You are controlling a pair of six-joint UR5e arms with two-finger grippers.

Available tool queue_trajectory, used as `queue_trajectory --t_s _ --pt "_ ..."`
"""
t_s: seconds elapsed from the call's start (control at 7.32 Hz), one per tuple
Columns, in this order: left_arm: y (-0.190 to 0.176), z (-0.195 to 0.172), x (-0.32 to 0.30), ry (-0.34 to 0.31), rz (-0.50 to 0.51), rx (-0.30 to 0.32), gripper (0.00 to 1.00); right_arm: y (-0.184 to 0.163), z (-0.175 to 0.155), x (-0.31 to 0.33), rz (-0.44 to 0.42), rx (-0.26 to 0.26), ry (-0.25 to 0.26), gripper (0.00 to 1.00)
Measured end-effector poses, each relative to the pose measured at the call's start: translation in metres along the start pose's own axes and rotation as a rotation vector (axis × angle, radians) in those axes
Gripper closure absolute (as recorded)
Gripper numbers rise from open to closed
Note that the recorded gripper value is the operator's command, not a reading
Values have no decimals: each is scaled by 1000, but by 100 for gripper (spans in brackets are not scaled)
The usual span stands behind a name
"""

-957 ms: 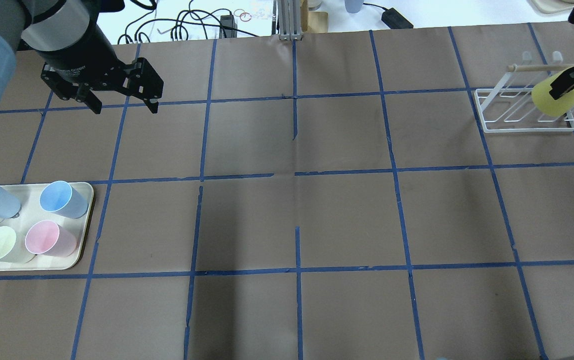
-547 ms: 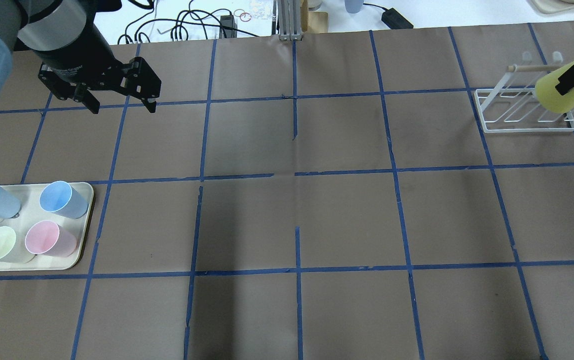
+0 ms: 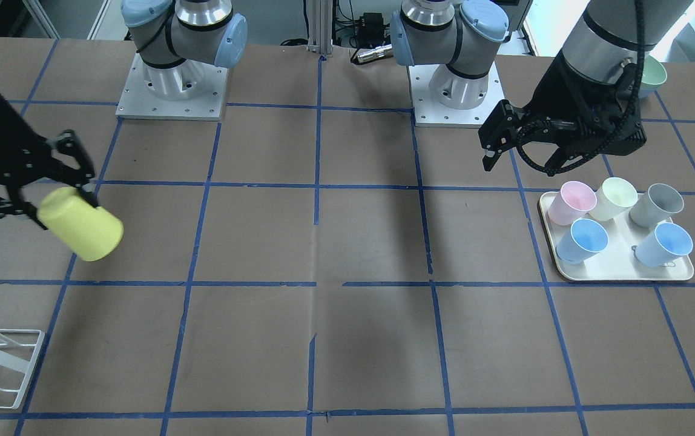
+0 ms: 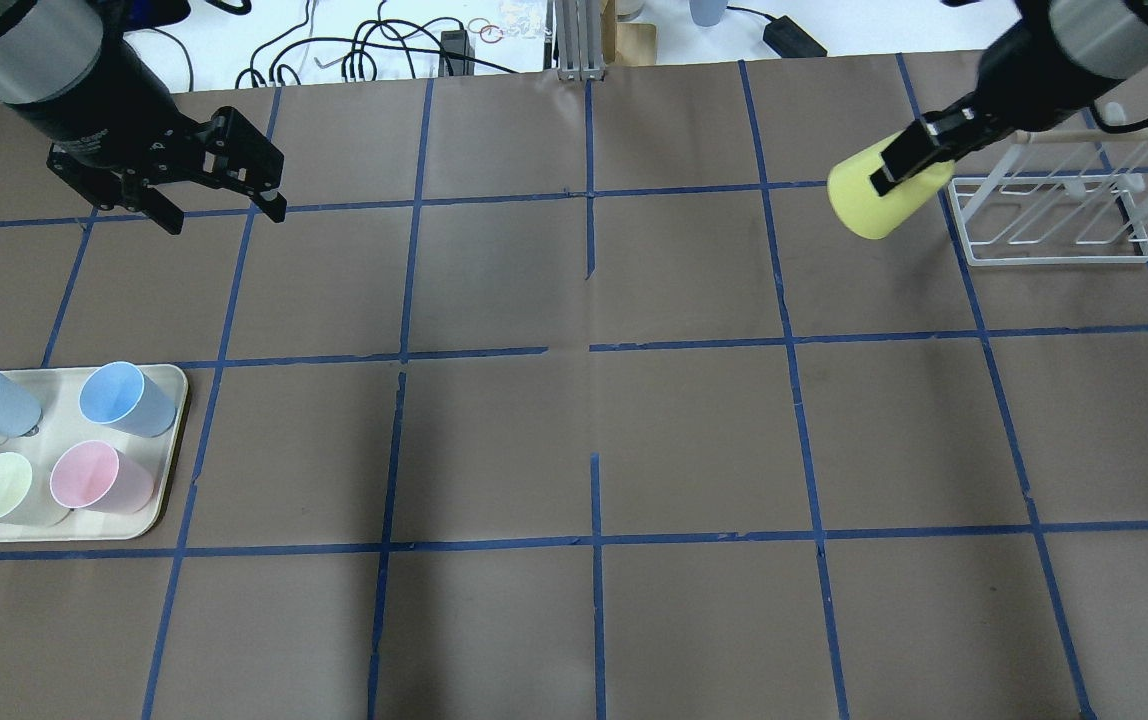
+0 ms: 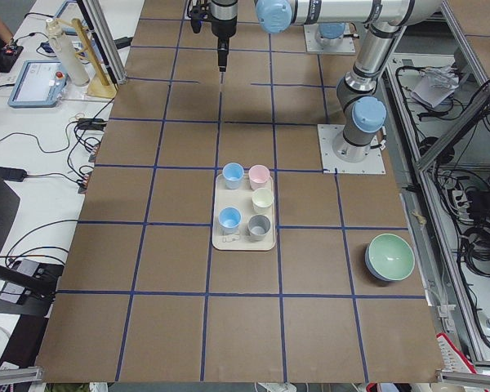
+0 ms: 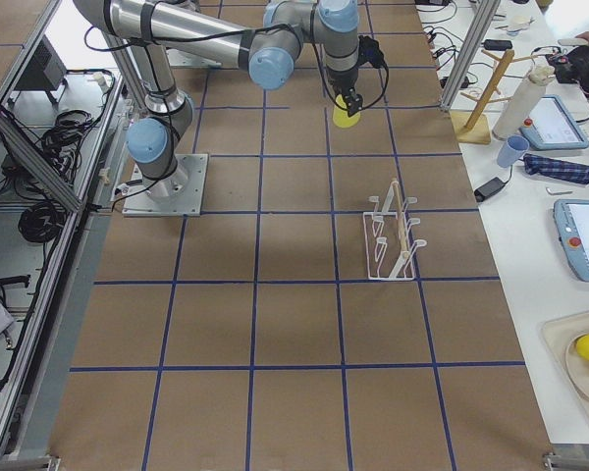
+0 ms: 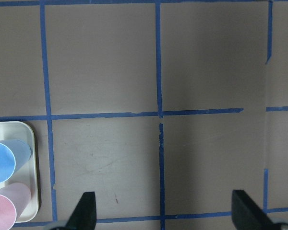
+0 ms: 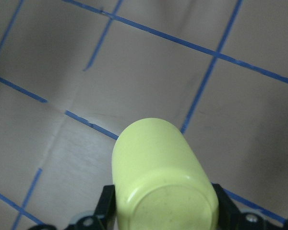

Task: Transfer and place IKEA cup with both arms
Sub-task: 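Carry the yellow cup toward the left gripper while the left arm approaches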

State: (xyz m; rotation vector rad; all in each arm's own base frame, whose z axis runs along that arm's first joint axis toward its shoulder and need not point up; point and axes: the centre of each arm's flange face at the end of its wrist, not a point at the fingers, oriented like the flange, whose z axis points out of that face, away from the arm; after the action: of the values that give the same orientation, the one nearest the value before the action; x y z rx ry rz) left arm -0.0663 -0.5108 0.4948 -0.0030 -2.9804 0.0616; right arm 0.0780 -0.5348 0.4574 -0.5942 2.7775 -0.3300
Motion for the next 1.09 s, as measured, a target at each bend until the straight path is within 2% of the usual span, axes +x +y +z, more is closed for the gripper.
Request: queue_trajectory --t_s 0.14,0.27,0.41,0.68,1.09 --pt "1 7 -9 72 -13 -8 0 -11 10 -43 48 19 -88 97" --pt "1 16 -14 161 -31 -11 0 -19 14 -74 94 49 -199 97" --pt "3 27 -14 265 -51 -12 0 -25 13 -93 147 85 -330 97" --pt "7 51 -4 479 -92 -20 0 -34 10 -116 247 138 -593 97" --pt "8 61 21 808 -152 4 0 -39 12 -122 386 173 -936 96"
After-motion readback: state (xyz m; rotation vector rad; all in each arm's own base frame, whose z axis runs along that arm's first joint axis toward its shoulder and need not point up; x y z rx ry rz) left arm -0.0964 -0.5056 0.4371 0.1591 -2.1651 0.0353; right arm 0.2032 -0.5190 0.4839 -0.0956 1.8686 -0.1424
